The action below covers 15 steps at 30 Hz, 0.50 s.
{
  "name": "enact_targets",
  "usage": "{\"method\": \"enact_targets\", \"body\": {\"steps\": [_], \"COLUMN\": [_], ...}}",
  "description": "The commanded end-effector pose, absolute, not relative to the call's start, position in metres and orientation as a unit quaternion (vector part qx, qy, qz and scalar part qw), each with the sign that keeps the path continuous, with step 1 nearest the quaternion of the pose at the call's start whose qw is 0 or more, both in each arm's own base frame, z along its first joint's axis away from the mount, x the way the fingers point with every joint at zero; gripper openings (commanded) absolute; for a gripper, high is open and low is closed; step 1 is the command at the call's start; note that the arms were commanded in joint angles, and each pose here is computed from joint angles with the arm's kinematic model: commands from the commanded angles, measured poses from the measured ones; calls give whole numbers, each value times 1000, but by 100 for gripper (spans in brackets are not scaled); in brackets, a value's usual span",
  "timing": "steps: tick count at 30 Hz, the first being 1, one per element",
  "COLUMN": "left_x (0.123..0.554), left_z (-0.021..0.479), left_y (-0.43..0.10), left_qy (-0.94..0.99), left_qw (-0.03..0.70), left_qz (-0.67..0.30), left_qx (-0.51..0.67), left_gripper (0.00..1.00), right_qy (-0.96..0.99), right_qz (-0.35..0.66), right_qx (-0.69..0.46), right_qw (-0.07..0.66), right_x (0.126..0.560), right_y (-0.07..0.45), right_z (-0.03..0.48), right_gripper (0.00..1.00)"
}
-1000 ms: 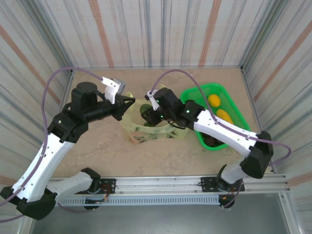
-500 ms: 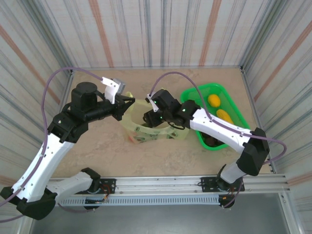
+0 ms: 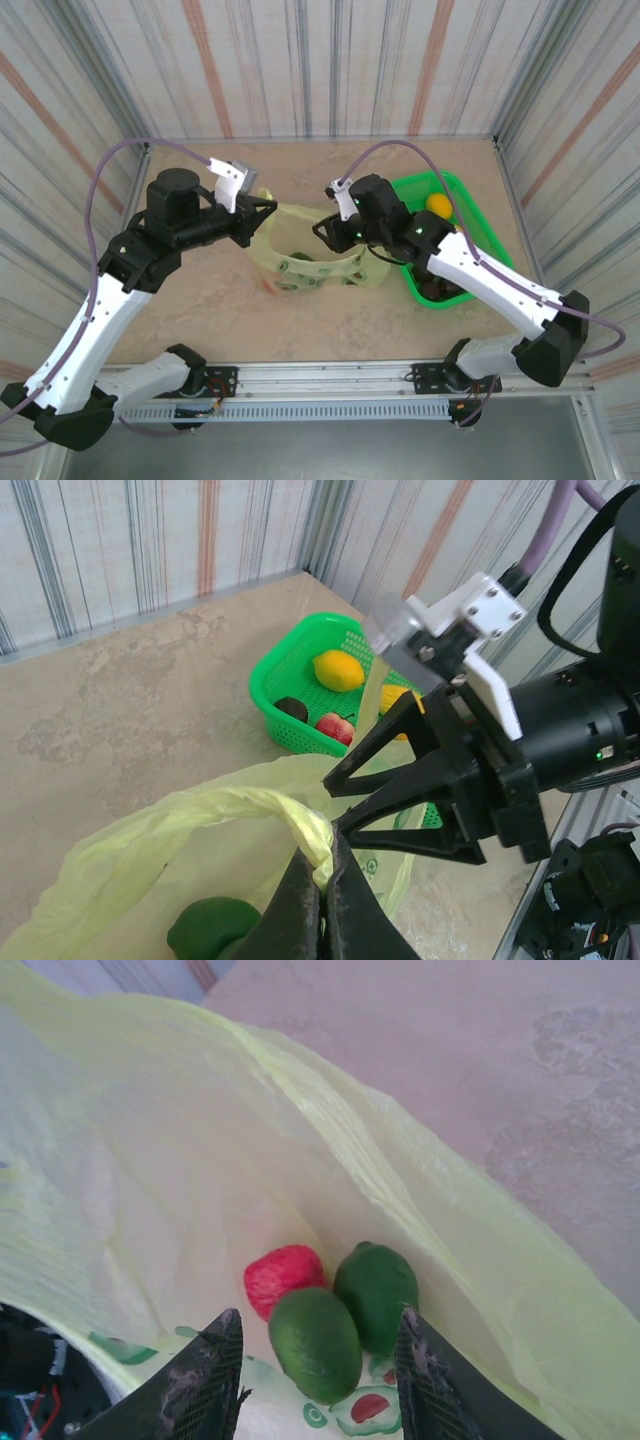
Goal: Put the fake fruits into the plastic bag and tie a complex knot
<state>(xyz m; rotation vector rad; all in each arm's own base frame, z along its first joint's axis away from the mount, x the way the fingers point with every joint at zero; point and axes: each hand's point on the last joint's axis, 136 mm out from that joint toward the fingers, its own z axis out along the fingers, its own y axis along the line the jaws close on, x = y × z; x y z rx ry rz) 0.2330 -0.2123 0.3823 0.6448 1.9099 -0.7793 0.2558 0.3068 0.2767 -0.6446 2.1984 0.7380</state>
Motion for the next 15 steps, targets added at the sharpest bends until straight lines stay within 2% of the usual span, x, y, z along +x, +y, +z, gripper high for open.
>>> {"method": "enact_targets", "body": {"steps": [1,10,15], "left_x": [234,238,240], "left_z": [384,378,378], "left_y": [-214,-218,-218], "left_qy": [776,782,783], "left_qw": [476,466,466], "left_qz": [-316,-317,-316], "left_qx": [267,266,265], "left_gripper": [0,0,0], "right_qy": [829,793,782], "right_qz": [331,398,437], "right_qx": [-252,-239,-247], "right_qw": [375,394,370], "right_x": [240,219,202], "right_y": [304,278,279], "right_z": [305,346,353], "right_gripper": [44,45,45]}}
